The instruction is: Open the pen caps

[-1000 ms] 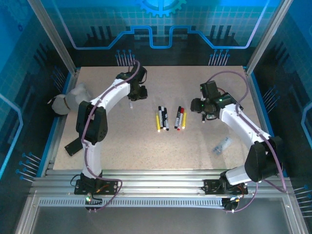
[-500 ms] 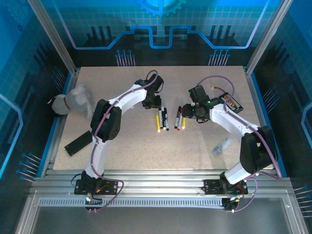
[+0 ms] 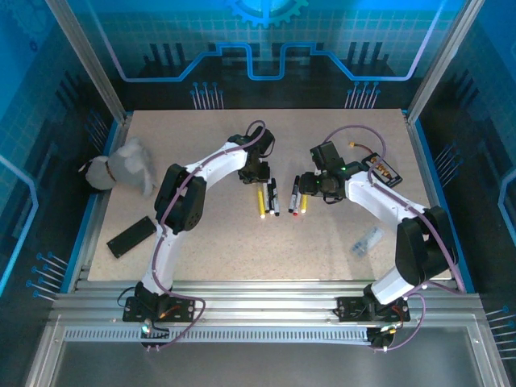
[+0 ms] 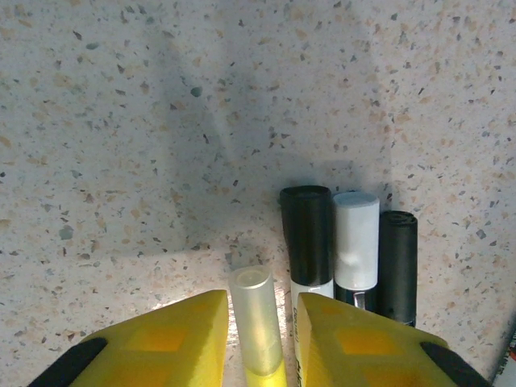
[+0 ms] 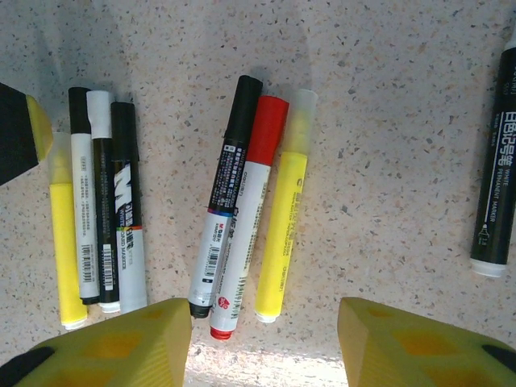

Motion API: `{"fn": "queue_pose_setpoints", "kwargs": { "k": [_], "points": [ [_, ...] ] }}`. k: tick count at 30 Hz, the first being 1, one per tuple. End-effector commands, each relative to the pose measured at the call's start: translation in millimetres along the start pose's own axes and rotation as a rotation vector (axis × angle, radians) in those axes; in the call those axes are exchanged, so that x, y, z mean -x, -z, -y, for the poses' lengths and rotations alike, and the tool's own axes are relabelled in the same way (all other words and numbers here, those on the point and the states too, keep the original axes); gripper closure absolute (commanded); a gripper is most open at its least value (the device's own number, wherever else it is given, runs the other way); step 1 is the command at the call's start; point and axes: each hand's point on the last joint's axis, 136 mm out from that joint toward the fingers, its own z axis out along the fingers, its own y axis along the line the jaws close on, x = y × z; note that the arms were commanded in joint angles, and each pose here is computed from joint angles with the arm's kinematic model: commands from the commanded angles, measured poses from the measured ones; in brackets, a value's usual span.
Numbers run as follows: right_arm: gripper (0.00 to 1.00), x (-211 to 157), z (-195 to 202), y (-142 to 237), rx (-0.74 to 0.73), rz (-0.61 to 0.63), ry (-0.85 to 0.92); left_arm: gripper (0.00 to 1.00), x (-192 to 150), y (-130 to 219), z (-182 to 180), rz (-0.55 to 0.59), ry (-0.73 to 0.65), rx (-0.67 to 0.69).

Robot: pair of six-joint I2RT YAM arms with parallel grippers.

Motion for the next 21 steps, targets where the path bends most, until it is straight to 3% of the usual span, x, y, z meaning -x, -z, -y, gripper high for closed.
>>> {"fn": "queue_pose_setpoints", "kwargs": {
  "k": [1, 21],
  "points": [
    [0.48, -4.0, -3.3, -7.7, 0.002, -0.015, 0.008, 0.70, -10.9, -6.5, -0.7, -0.039, 0.012, 0.012],
    [0.48, -5.3, -4.3, -20.6, 0.006, -0.038, 0.009, 0.72, -25.5, -20.9, -9.8, -0.078, 0.006, 0.054]
  ]
}}
